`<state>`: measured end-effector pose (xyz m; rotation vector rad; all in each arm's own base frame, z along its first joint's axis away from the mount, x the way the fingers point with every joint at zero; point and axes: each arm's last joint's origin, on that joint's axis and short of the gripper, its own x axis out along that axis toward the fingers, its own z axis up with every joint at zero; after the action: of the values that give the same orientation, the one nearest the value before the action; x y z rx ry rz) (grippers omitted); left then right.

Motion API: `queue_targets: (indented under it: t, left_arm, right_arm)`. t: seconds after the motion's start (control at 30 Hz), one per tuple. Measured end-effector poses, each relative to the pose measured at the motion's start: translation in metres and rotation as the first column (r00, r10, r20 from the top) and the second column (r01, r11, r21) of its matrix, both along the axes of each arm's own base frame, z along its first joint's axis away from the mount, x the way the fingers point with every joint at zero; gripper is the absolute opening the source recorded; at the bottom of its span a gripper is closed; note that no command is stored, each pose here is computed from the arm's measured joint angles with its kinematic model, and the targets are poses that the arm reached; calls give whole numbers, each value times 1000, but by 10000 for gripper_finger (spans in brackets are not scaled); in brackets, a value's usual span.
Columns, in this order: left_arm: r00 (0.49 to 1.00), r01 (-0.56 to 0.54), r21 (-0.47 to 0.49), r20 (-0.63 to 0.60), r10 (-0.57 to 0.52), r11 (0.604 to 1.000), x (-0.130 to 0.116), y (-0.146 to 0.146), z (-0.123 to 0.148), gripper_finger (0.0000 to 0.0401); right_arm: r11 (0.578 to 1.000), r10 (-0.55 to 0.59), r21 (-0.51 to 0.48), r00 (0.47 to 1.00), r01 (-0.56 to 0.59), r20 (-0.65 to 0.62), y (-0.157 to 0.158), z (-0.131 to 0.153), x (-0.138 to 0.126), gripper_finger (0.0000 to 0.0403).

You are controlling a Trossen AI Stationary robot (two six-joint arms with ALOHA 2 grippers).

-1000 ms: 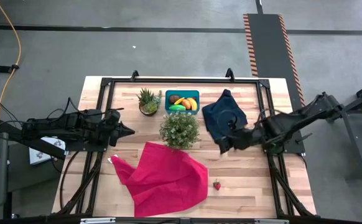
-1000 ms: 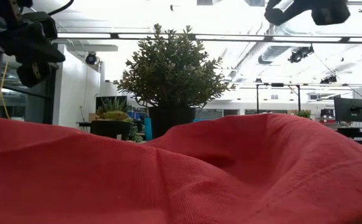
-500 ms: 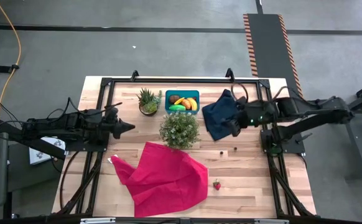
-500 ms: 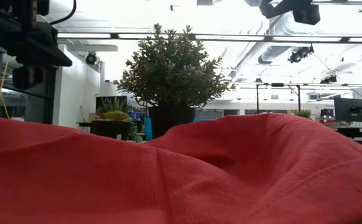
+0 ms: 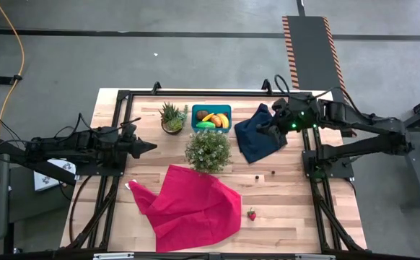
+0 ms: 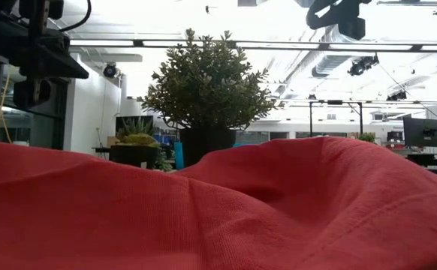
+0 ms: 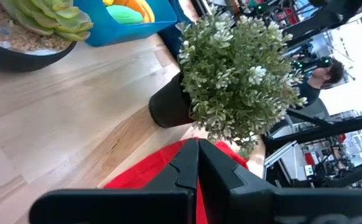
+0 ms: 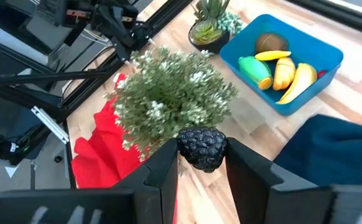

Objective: Pick and placing Produce into tupperware
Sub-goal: Put the blackberry into the blue bin

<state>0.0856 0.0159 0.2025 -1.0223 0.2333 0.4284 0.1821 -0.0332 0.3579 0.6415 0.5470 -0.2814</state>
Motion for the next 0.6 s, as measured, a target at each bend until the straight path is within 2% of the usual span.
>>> queue_targets:
  t: [0.37,0.6]
  left_arm:
    - [999,-9,-16,40,9,1000,1,0,3,1]
    - [999,-17,-40,46,19,999,1,0,3,1]
  right_arm:
    - [1000,1,10,997,-2,72,-37,3,-1,103]
    - [998,56,33,990,-61,131,-64,-6,22,103]
